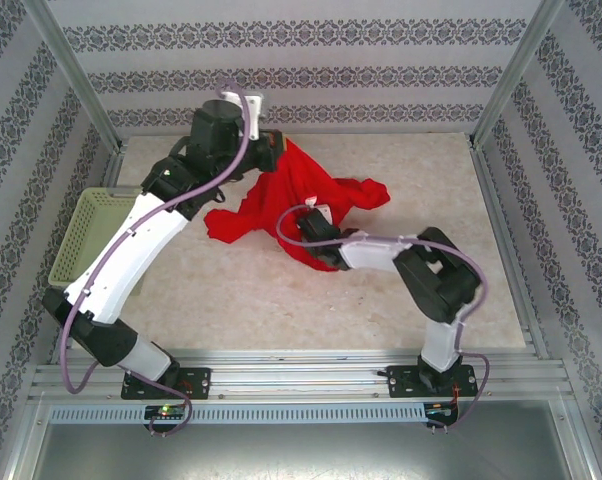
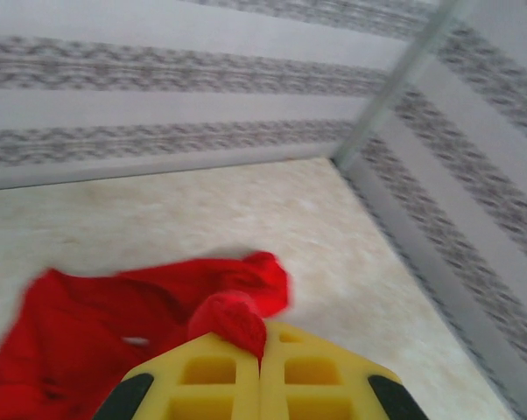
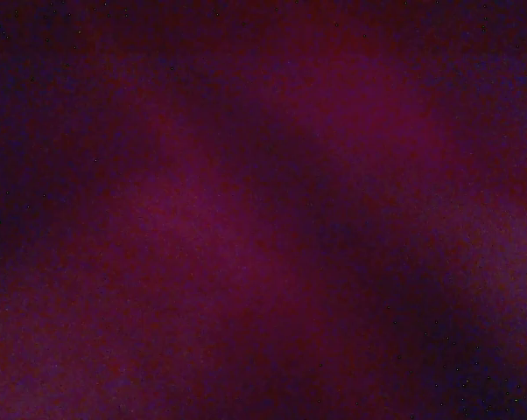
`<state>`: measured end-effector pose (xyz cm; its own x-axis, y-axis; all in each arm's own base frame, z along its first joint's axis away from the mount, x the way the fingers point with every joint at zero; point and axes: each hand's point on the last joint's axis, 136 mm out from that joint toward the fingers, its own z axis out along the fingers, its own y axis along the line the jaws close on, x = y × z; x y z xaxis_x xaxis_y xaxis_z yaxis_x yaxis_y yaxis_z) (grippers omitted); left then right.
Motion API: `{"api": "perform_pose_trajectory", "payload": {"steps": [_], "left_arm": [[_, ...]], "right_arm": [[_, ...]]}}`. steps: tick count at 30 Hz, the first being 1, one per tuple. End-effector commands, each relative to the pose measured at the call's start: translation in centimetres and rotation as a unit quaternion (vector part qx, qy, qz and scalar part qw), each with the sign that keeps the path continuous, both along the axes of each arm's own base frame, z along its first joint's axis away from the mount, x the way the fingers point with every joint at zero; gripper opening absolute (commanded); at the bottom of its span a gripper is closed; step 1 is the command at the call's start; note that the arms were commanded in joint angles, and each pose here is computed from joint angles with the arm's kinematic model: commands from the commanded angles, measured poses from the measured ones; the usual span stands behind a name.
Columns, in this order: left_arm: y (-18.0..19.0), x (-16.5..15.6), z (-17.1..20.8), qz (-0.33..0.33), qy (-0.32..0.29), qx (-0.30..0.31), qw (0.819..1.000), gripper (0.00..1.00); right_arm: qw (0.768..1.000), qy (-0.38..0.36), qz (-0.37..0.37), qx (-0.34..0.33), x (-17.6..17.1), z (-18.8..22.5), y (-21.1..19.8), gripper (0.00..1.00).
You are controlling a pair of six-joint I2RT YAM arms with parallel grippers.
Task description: Fold the inside-out t-shirt
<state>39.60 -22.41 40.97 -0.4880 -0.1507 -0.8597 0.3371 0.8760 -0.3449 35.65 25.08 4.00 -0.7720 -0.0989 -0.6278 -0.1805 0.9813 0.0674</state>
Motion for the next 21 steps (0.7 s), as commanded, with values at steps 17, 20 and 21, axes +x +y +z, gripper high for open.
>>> {"api": "perform_pose_trajectory", "payload": {"steps": [17,20,21], "left_arm": [[11.0,5.3,-28.5,0.195,0.302,0.200,0.911,0.04],[11.7,4.3,-30.5,0.205,0.316,0.207,0.903,0.04],[11.8,3.8,-31.2,0.206,0.323,0.210,0.899,0.04]], "right_arm": [[0.949,-0.183,0.120,0.225,-8.9,15.8,-1.6,0.00],[0.954,-0.179,0.094,0.223,-9.2,14.8,-3.5,0.00],[0.956,-0.174,0.085,0.222,-9.3,14.0,-4.0,0.00]]}}
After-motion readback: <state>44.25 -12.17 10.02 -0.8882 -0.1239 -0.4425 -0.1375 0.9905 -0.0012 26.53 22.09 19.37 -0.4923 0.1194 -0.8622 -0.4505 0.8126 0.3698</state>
